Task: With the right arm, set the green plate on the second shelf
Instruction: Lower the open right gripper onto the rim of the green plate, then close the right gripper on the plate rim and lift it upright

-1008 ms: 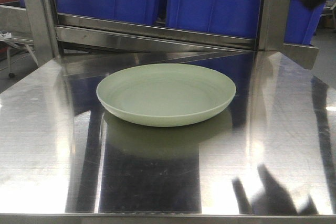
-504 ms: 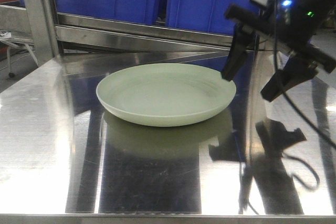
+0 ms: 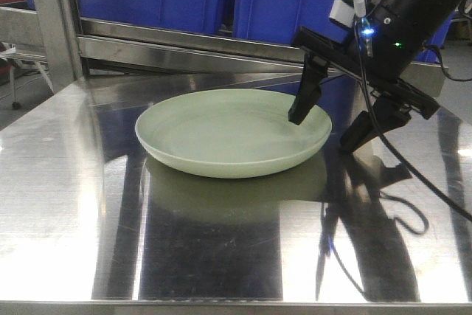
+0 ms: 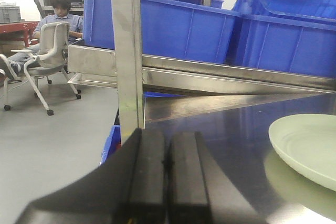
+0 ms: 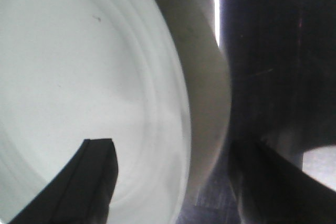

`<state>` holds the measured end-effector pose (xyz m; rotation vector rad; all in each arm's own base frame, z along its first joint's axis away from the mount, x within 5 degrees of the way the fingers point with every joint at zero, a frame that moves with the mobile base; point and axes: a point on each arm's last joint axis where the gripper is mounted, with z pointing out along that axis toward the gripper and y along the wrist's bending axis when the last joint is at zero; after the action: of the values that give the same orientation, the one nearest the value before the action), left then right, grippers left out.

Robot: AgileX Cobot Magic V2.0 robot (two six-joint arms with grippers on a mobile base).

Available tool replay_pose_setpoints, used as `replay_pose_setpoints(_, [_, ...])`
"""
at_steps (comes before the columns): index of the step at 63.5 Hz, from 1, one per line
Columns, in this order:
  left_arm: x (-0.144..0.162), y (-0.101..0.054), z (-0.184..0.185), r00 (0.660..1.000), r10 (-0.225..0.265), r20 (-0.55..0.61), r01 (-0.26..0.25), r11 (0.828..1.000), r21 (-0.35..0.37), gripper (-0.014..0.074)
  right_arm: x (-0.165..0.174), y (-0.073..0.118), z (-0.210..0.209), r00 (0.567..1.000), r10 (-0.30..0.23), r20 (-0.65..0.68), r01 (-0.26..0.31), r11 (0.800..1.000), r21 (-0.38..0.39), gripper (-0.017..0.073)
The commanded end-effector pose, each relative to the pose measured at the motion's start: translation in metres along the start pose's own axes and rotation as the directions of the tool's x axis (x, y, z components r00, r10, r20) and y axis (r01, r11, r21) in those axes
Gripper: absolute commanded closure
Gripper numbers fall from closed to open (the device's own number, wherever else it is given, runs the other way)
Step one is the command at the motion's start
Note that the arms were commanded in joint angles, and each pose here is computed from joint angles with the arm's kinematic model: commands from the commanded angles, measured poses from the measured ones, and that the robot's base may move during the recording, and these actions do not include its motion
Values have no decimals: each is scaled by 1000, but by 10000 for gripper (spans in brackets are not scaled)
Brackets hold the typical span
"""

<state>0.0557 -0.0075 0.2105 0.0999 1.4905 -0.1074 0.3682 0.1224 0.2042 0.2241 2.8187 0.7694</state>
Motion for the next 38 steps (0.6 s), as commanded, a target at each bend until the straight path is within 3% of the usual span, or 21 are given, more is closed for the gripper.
replay_pose_setpoints(1, [5, 0, -1, 998, -8, 61, 8, 1000, 2, 463, -8, 17, -24, 995, -4, 96, 10, 998, -61, 54])
replay_pose_setpoints(23, [5, 0, -1, 998, -8, 61, 8, 1000, 2, 463, -4, 14, -19, 999, -4, 34, 6, 999, -53, 522])
replay_pose_setpoints(33, [5, 0, -1, 998, -8, 61, 8, 1000, 2, 463, -2, 19, -34, 997, -43, 66, 46, 998, -43, 506])
replay_pose_setpoints(38, [5, 0, -1, 998, -8, 61, 8, 1000, 2, 463, 1, 25, -54, 988, -107, 115, 111, 993, -35, 506])
